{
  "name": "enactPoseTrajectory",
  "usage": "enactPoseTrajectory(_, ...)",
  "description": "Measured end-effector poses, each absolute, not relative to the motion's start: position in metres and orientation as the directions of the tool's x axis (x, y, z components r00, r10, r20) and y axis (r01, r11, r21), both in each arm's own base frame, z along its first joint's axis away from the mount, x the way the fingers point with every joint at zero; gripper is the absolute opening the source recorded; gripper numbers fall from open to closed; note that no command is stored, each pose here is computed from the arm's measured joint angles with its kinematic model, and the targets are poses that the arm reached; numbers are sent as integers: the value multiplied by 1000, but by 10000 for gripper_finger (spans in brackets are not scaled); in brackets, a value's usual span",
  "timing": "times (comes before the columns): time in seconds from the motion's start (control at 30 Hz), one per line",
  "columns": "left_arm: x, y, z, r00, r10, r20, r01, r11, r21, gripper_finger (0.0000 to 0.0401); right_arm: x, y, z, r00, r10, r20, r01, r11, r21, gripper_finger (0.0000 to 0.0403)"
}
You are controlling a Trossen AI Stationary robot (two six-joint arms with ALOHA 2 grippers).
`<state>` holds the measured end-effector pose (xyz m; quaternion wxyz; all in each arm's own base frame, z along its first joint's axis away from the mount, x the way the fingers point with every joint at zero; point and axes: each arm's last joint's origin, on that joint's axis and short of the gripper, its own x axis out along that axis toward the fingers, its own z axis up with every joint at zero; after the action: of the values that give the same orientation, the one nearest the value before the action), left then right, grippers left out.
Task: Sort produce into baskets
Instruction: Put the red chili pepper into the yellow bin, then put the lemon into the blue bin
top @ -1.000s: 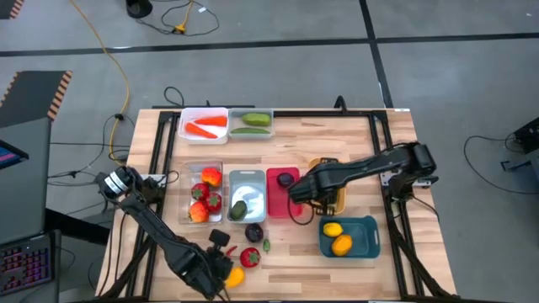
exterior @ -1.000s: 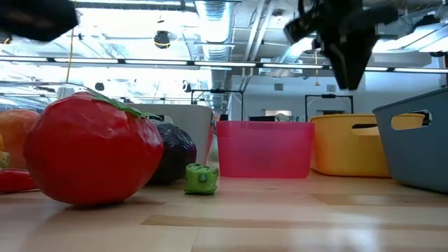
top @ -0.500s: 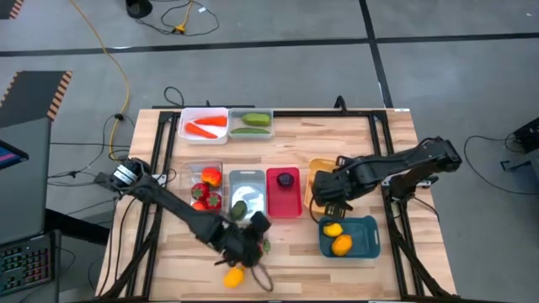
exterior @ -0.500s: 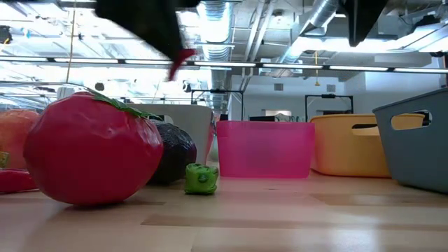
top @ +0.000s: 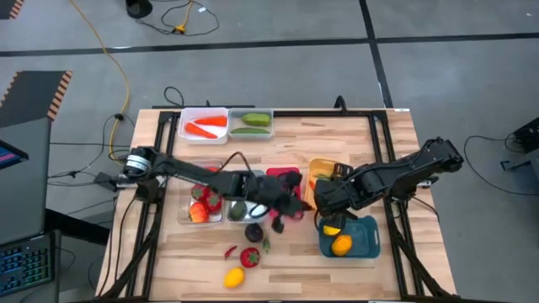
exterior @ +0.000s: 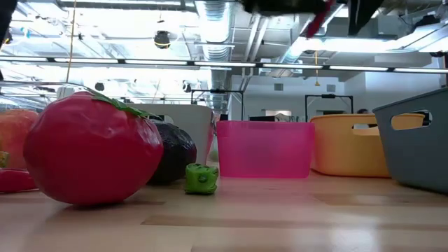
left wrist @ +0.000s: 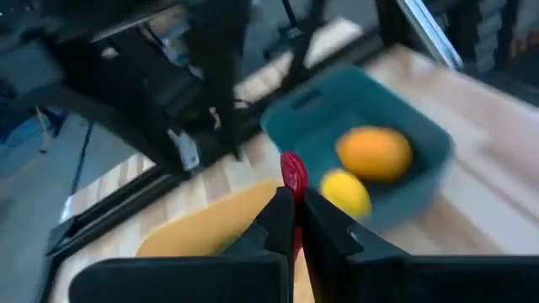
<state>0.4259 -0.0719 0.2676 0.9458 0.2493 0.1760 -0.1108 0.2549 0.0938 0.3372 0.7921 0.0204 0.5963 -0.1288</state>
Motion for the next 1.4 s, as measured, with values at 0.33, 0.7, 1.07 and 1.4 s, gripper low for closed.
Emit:
enactPoseTrajectory(0.33,473,-29,207,968,-10,-250,95,940,329,35,253,93,342,292,-166,-942,238,966,-96,191)
enactPoseTrajectory(0.7,471,-22,212,943,12,-333,73,968,240,137,255,93,343,306,-159,-938,240,967,-86,191)
enactPoseTrajectory(1.07,383,-34,303,795,-8,-607,222,934,278,145,264,97,346,400,-118,-909,245,969,-19,192)
enactPoseTrajectory(1.4,281,-45,362,666,-44,-745,139,988,66,139,283,105,356,597,-39,-802,233,964,126,192)
